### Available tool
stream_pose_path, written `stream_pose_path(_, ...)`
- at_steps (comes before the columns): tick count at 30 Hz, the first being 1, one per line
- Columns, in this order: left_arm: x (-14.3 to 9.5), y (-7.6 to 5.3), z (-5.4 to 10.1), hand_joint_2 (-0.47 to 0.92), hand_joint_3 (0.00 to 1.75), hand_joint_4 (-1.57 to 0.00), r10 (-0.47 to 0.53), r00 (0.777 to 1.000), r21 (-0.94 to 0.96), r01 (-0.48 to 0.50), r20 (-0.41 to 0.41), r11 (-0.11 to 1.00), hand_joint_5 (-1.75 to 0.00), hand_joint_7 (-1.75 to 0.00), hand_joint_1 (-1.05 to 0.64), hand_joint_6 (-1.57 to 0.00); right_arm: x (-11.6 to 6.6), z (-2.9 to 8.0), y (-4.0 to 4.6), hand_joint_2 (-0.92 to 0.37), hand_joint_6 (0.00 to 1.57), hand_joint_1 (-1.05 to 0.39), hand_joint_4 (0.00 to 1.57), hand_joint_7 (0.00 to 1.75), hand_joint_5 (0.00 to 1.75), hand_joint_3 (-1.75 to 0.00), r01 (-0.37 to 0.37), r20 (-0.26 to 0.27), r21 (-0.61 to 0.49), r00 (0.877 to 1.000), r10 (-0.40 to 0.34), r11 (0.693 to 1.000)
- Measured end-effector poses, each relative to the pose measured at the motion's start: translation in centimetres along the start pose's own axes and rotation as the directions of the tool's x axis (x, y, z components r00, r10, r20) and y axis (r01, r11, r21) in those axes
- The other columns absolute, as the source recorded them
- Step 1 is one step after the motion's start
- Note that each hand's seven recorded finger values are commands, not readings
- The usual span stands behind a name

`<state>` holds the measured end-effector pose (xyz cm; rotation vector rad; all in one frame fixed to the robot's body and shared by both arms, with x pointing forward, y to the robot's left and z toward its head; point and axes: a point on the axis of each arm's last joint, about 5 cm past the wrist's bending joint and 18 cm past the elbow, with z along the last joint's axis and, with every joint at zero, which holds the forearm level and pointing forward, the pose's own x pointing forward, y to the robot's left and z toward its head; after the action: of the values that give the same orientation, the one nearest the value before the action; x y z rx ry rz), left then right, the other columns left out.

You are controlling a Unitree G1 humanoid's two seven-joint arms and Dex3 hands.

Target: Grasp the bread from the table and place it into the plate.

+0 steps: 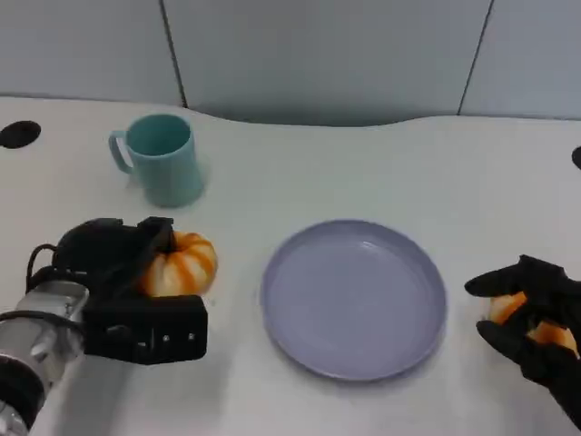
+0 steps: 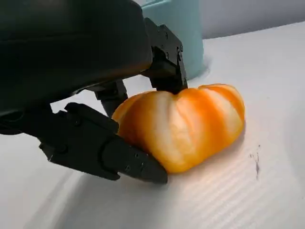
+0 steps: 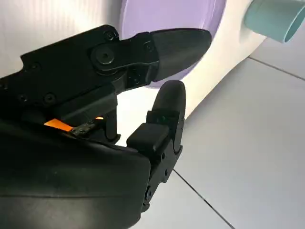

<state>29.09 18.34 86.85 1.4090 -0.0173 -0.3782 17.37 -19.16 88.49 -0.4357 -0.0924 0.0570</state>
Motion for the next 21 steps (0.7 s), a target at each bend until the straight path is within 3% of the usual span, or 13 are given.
stream_pose_path(4, 0.1, 0.0, -0.1, 0.9, 0.03, -0.76, 0.008, 1.0, -0.01, -0.008, -0.002, 1.0, -1.75, -1.75, -0.17, -0.54, 0.0, 0.0, -0.02, -0.92, 0.63, -0.28, 0.63, 0.83, 1.27, -0.27, 0.001, -0.001, 0.0, 1.0, -0.001, 1.0)
stream_pose_path(18, 0.1, 0.5, 0.1, 0.91, 0.04, -0.78, 0.006, 0.999, -0.103, -0.002, 0.043, 0.995, -1.75, -1.75, -0.12, -0.57, 0.1, 0.0, -0.01, -0.92, 0.64, -0.28, 0.64, 0.83, 1.27, -0.27, 0.0, -0.002, -0.002, 1.0, 0.0, 1.0)
stream_pose_path(21, -0.2, 2.5, 0.1, 0.91, 0.03, -0.8, 0.134, 0.979, -0.159, -0.109, 0.151, 0.981, -1.75, -1.75, -0.11, -0.58, 0.1, 0.0, 0.0, -0.92, 0.64, -0.28, 0.64, 0.83, 1.27, -0.27, 0.001, -0.005, -0.003, 1.0, -0.001, 1.0)
